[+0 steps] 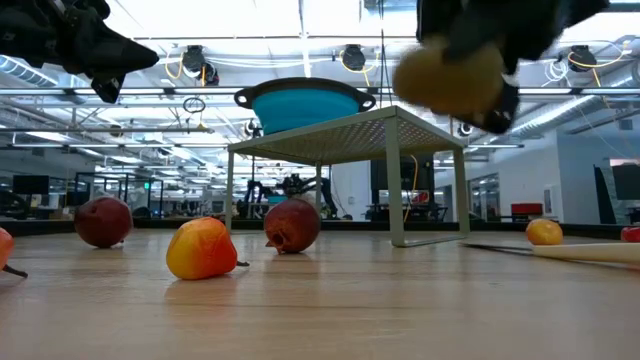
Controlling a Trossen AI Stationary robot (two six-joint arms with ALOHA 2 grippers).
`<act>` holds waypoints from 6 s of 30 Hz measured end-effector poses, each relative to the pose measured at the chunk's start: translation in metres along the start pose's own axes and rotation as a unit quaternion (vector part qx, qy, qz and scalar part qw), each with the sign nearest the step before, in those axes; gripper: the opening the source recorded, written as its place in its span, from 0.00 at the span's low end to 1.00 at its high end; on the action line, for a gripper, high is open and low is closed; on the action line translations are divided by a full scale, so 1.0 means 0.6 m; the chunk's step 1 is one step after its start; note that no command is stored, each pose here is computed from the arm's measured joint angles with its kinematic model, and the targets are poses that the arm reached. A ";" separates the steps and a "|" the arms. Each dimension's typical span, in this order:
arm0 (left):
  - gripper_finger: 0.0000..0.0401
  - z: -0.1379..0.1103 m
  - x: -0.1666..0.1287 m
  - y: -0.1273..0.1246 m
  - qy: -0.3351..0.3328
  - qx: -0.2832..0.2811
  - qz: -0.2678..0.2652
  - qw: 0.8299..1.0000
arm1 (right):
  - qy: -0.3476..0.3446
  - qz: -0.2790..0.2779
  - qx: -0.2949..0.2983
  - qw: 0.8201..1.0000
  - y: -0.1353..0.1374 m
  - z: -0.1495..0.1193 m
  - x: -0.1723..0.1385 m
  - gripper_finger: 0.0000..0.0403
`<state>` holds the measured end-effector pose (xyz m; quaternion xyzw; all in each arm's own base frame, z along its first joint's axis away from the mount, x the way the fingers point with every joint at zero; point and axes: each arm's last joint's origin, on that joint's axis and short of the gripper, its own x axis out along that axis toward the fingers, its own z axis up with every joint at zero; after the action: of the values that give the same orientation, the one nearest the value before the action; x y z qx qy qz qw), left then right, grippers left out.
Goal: Pick & Place Fruit
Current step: Put the kiwi into the blue strainer bowl on the shelf
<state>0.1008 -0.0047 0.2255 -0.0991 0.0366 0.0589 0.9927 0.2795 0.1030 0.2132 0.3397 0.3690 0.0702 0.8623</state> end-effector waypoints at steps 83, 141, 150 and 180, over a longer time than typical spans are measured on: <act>0.06 0.000 0.000 0.000 0.001 -0.067 -0.001 0.998 | -0.346 -0.187 -0.458 0.797 0.035 0.097 -0.060 0.50; 0.06 -0.001 0.000 0.001 0.002 -0.061 0.013 0.998 | -0.302 -0.291 -0.271 0.866 -0.068 0.285 -0.255 0.51; 0.06 -0.001 0.000 0.003 -0.004 -0.060 0.032 0.998 | -0.346 -0.272 -0.267 0.857 -0.115 0.336 -0.247 0.51; 0.06 -0.001 0.000 0.004 -0.006 -0.050 0.041 0.998 | -0.275 -0.238 -0.207 0.908 -0.168 0.362 -0.205 0.51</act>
<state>0.1004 -0.0024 0.2247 -0.1469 0.0312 0.1016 0.9834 0.3265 -0.1353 0.3291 0.0611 0.1640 -0.1585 0.9717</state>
